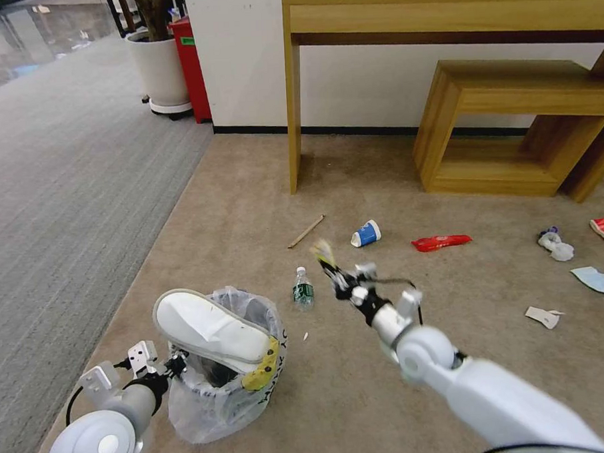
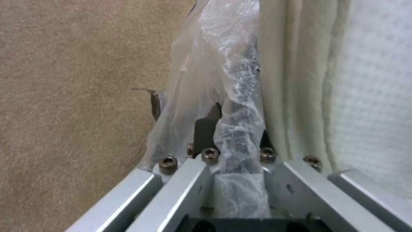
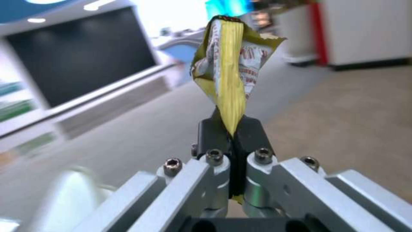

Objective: Pick up the trash bin and place the garbage on the floor into it.

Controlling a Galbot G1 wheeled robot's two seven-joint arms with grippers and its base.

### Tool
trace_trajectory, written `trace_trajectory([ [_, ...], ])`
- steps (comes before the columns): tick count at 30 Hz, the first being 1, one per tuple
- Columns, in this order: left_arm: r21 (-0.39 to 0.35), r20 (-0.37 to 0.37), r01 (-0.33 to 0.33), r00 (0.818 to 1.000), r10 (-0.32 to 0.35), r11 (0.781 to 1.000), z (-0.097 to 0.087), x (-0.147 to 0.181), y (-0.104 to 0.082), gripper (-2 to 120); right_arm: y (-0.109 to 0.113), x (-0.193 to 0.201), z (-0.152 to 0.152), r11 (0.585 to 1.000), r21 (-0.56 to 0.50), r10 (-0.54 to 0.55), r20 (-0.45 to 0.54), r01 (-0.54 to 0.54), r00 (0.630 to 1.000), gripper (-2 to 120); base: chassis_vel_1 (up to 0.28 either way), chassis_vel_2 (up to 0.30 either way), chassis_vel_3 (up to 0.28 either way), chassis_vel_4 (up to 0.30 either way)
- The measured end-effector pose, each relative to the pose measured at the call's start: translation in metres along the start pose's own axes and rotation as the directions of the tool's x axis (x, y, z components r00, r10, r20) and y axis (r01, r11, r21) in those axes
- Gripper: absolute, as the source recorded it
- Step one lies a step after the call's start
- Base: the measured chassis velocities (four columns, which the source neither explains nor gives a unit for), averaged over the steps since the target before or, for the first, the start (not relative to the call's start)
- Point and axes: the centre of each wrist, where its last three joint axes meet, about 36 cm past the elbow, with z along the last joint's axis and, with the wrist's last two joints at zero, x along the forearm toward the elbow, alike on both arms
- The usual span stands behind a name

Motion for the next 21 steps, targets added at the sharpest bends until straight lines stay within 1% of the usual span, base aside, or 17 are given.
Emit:
trace_trajectory([
  [1, 0.001, 0.001, -0.001, 1.000, 0.001, 1.000, 0.000, 0.000, -0.001, 1, 0.003, -0.005, -0.006, 0.999, -0.006, -0.044, -0.002, 0.044, 0.999, 0, 0.000, 0.000, 0.000, 0.000],
  [2, 0.001, 0.001, -0.001, 1.000, 0.001, 1.000, 0.000, 0.000, -0.001, 1, 0.003, -0.005, -0.006, 0.999, -0.006, -0.044, -0.002, 0.044, 0.999, 0, 0.000, 0.000, 0.000, 0.000],
  [5, 0.001, 0.002, -0.001, 1.000, 0.001, 1.000, 0.001, 0.000, -0.002, 1, 0.010, -0.012, -0.014, 0.988, -0.023, -0.154, -0.020, 0.154, 0.988, 0, 0.000, 0.000, 0.000, 0.000],
  [6, 0.001, 0.002, -0.001, 1.000, 0.001, 1.000, 0.001, 0.000, -0.002, 1, 0.010, -0.012, -0.014, 0.988, -0.023, -0.154, -0.020, 0.154, 0.988, 0, 0.000, 0.000, 0.000, 0.000],
  [8, 0.003, 0.004, -0.001, 1.000, 0.001, 1.000, 0.001, 0.000, -0.002, 1, 0.009, -0.016, -0.013, 0.968, -0.014, -0.250, -0.067, 0.249, 0.966, 0, 0.000, 0.000, 0.000, 0.000],
  [9, 0.003, 0.005, 0.000, 1.000, 0.000, 1.000, 0.001, 0.000, -0.002, 1, 0.007, -0.017, -0.012, 0.964, -0.007, -0.266, -0.081, 0.266, 0.961, 0, 0.000, 0.000, 0.000, 0.000],
  [11, 0.003, 0.005, 0.000, 1.000, 0.000, 1.000, 0.001, 0.000, -0.002, 1, 0.007, -0.018, -0.010, 0.961, -0.003, -0.274, -0.092, 0.275, 0.957, 0, 0.000, 0.000, 0.000, 0.000],
  [13, 0.005, 0.009, 0.001, 1.000, -0.001, 1.000, 0.000, 0.000, -0.002, 1, 0.007, -0.032, -0.015, 0.948, 0.032, -0.308, -0.150, 0.316, 0.939, 0, 0.000, 0.000, 0.000, 0.000],
  [14, 0.005, 0.009, 0.001, 1.000, -0.001, 1.000, 0.000, 0.000, -0.002, 1, 0.007, -0.032, -0.015, 0.948, 0.032, -0.308, -0.150, 0.316, 0.939, 0, 0.000, 0.000, 0.000, 0.000],
  [15, 0.006, 0.011, 0.000, 1.000, 0.000, 1.000, 0.000, -0.001, -0.002, 1, 0.009, -0.038, -0.019, 0.944, 0.047, -0.312, -0.177, 0.325, 0.933, 0, 0.000, 0.000, 0.000, 0.000],
  [18, 0.003, 0.019, 0.002, 1.000, -0.002, 1.000, 0.000, -0.001, -0.003, 1, 0.026, -0.060, -0.037, 0.939, 0.083, -0.301, -0.278, 0.335, 0.912, 0, 0.000, 0.000, 0.000, 0.000],
  [19, 0.003, 0.019, 0.002, 1.000, -0.002, 1.000, 0.000, -0.001, -0.003, 1, 0.026, -0.060, -0.037, 0.939, 0.083, -0.301, -0.278, 0.335, 0.912, 0, 0.000, 0.000, 0.000, 0.000],
  [21, 0.006, 0.023, 0.002, 1.000, -0.002, 1.000, 0.001, -0.002, -0.004, 1, 0.037, -0.071, -0.045, 0.938, 0.089, -0.286, -0.340, 0.334, 0.896, 0, 0.000, 0.000, 0.000, 0.000],
])
